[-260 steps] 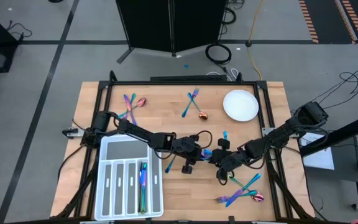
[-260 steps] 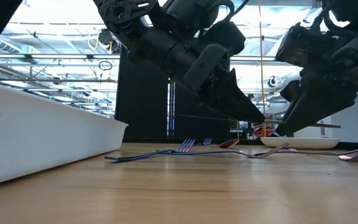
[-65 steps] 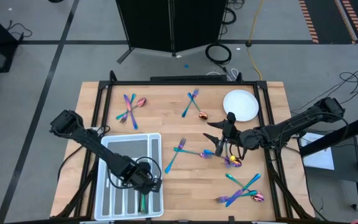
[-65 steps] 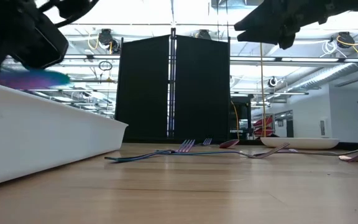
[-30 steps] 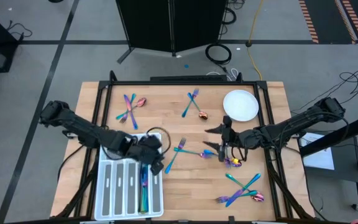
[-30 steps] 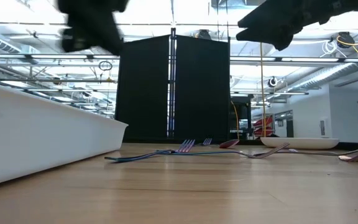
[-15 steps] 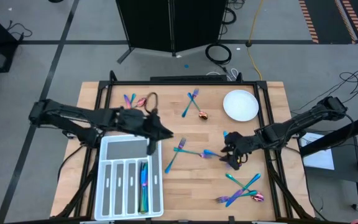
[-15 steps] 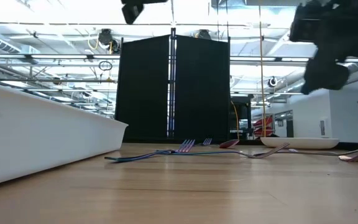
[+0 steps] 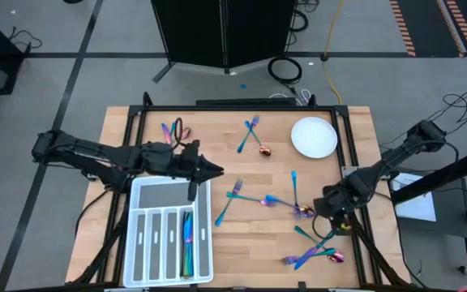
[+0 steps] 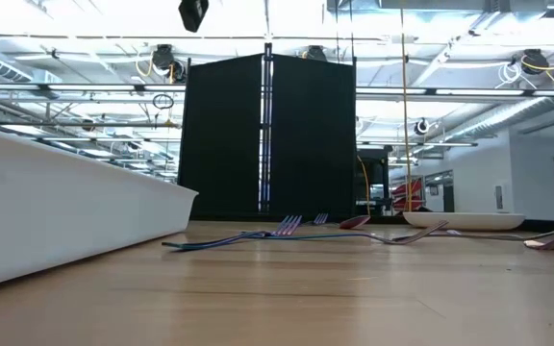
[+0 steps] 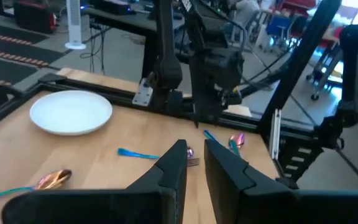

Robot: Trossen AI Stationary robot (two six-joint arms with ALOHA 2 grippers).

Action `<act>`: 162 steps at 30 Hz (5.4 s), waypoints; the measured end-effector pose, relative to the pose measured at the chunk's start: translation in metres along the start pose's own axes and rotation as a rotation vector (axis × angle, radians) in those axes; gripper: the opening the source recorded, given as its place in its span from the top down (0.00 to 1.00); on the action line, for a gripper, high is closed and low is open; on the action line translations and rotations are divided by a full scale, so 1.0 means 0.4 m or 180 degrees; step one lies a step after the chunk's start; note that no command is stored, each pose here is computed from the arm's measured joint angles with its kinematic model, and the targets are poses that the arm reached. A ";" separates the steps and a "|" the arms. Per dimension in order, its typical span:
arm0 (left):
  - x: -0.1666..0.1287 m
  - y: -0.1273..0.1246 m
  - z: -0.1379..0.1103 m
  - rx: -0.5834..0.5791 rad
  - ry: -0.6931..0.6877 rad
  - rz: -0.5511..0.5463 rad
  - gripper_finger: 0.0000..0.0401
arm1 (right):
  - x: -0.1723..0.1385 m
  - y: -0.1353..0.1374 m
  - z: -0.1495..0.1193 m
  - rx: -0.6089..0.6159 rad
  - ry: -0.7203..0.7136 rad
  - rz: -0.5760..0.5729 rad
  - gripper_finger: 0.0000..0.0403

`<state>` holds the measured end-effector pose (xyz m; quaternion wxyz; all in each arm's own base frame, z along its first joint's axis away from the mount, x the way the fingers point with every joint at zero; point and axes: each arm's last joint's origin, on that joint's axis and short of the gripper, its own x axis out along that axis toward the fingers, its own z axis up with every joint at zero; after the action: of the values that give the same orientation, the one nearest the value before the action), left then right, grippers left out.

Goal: Sort silverware
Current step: Put the bottom iridescent knife into the cutlery tray

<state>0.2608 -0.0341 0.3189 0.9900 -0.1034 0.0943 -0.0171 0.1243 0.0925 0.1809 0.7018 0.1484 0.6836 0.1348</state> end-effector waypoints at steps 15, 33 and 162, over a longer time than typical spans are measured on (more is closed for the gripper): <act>0.002 -0.006 0.012 -0.0103 -0.0222 -0.0072 0.86 | 0.040 0.071 -0.014 -0.0932 -0.0338 -0.0162 0.55; 0.002 -0.006 0.012 0.0005 -0.0223 -0.0057 0.86 | 0.126 0.101 -0.018 -0.1039 0.0028 -0.0308 1.00; 0.394 -0.138 -0.367 0.0455 0.0719 -0.0037 0.86 | 0.156 0.074 0.127 0.2006 -0.1767 -0.1053 1.00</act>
<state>0.3867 -0.1260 0.1605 0.9778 -0.0305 0.2031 -0.0410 0.1772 0.1432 0.1361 0.7913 0.2742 0.4916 -0.2388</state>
